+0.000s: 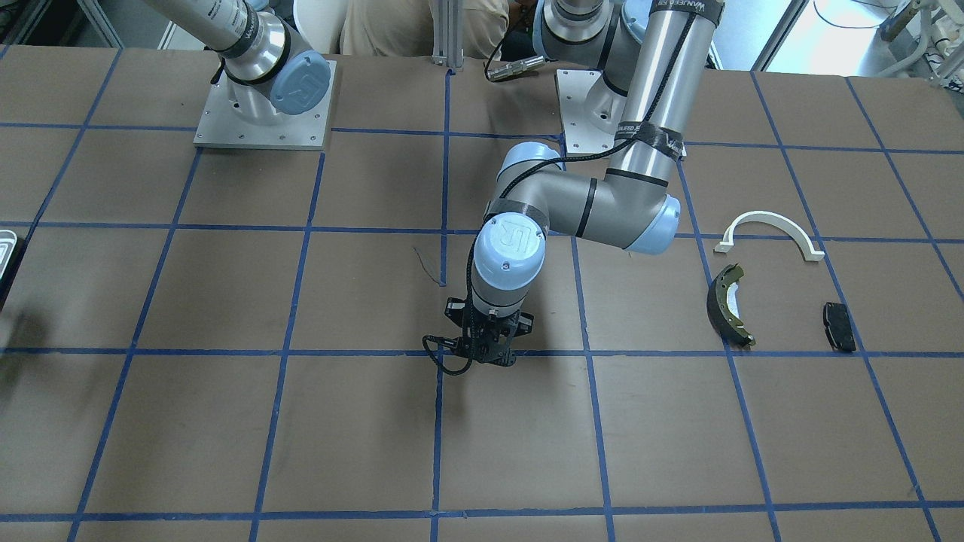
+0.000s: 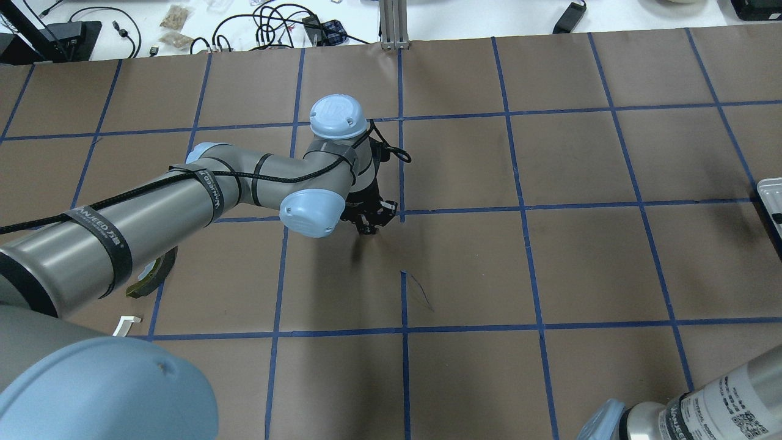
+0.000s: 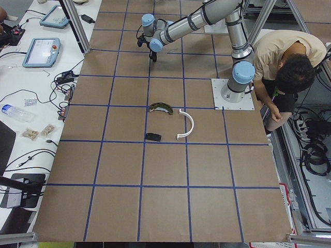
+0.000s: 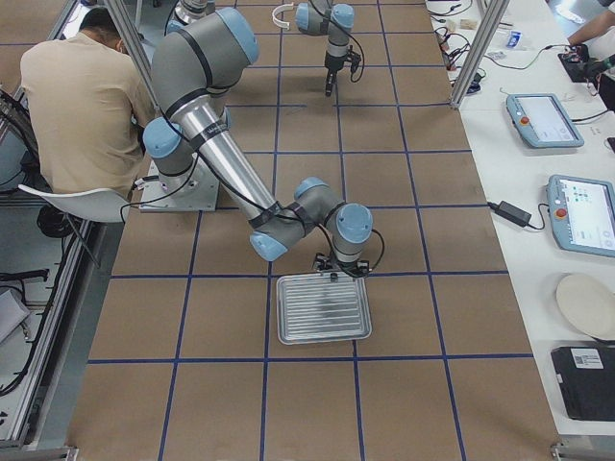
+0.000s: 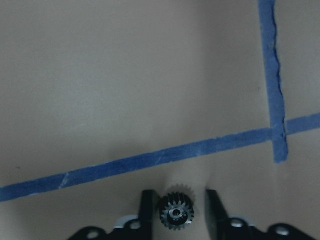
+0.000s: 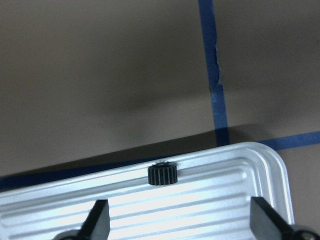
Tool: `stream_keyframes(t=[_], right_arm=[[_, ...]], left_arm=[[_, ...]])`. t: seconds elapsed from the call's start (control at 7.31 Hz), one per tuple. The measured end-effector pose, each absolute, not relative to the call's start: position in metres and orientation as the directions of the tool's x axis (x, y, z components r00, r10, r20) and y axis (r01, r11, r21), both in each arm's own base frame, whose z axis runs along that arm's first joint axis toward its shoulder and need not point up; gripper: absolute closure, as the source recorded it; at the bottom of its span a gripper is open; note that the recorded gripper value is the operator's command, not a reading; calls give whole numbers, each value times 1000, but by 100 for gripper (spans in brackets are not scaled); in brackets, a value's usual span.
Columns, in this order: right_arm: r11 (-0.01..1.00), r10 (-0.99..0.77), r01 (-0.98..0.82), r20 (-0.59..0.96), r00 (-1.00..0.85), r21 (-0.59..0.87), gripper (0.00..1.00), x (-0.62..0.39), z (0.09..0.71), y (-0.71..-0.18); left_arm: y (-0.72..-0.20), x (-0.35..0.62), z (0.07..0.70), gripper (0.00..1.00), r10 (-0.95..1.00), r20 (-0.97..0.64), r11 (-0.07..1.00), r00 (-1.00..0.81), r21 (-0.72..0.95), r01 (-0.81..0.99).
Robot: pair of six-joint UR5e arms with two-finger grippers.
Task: Place bearing gear from tray to pile
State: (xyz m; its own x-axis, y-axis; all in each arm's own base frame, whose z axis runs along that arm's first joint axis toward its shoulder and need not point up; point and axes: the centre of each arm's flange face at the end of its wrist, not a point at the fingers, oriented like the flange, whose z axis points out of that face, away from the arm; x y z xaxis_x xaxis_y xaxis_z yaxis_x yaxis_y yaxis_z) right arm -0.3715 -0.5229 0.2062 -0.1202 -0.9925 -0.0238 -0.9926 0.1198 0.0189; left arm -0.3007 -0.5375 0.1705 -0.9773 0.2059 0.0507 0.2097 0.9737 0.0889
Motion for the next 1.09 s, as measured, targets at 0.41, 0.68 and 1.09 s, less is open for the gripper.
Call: stream_keyframes(t=[0.41,0.68,1.09], right_arm=[[17,-1000,-999,-1,-17,34,2,-368,195,-521],[-24,-999,-997,25,26,67,4,-359,178,-512],[-59,-998,-995,32,62,82,20,-354,172,-507]], left_arm=[[-546,-296,193,100,225,48,972,-973,58,227],[-584,-247,241,100,181,31,980,-983,75,183],[-628,-107,299,100,139,-8,982,-990,133,137]])
